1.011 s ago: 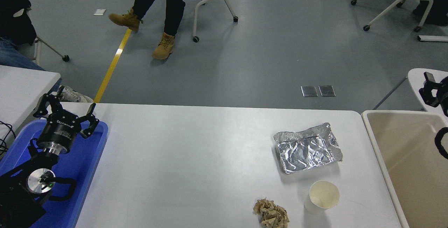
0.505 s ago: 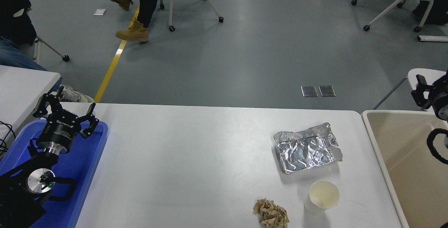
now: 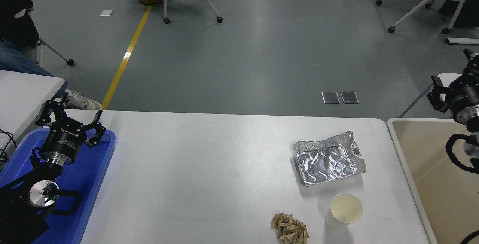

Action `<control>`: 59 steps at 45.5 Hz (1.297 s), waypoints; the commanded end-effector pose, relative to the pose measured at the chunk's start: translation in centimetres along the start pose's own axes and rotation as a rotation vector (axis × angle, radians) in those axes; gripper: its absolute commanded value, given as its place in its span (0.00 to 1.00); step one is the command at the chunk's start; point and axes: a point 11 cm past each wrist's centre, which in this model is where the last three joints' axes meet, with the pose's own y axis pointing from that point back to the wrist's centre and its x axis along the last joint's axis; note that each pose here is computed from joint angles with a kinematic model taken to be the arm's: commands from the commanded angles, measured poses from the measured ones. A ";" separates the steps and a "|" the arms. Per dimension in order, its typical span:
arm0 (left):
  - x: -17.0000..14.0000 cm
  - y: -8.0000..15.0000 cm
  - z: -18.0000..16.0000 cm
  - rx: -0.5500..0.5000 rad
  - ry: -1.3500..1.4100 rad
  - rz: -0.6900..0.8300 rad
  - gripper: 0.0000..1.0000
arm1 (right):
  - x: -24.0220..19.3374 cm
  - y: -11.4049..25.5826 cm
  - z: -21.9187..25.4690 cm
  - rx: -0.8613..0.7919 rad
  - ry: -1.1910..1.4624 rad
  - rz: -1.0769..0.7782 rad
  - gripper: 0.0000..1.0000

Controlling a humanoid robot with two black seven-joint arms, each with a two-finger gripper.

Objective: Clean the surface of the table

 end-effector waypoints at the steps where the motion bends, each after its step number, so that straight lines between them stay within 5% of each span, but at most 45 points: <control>1: 0.0 0.0 0.0 0.000 0.000 0.000 1.00 | 0.7 -0.8 -2.9 -0.006 0.173 -0.045 0.99; 11: 0.0 0.0 0.0 0.000 0.000 0.000 1.00 | 2.4 -1.6 -9.2 0.035 0.377 -0.084 0.99; 31: 0.0 0.0 0.0 0.000 0.000 0.000 1.00 | -2.0 -2.4 -10.6 -0.166 1.136 -0.437 0.99; 45: 0.0 0.0 0.1 0.000 -0.001 0.000 1.00 | -10.8 -0.3 -13.8 -0.042 1.469 -0.784 0.99; 59: 0.0 0.0 0.0 0.000 0.000 0.000 1.00 | -18.1 4.9 -10.6 0.108 1.719 -1.198 0.99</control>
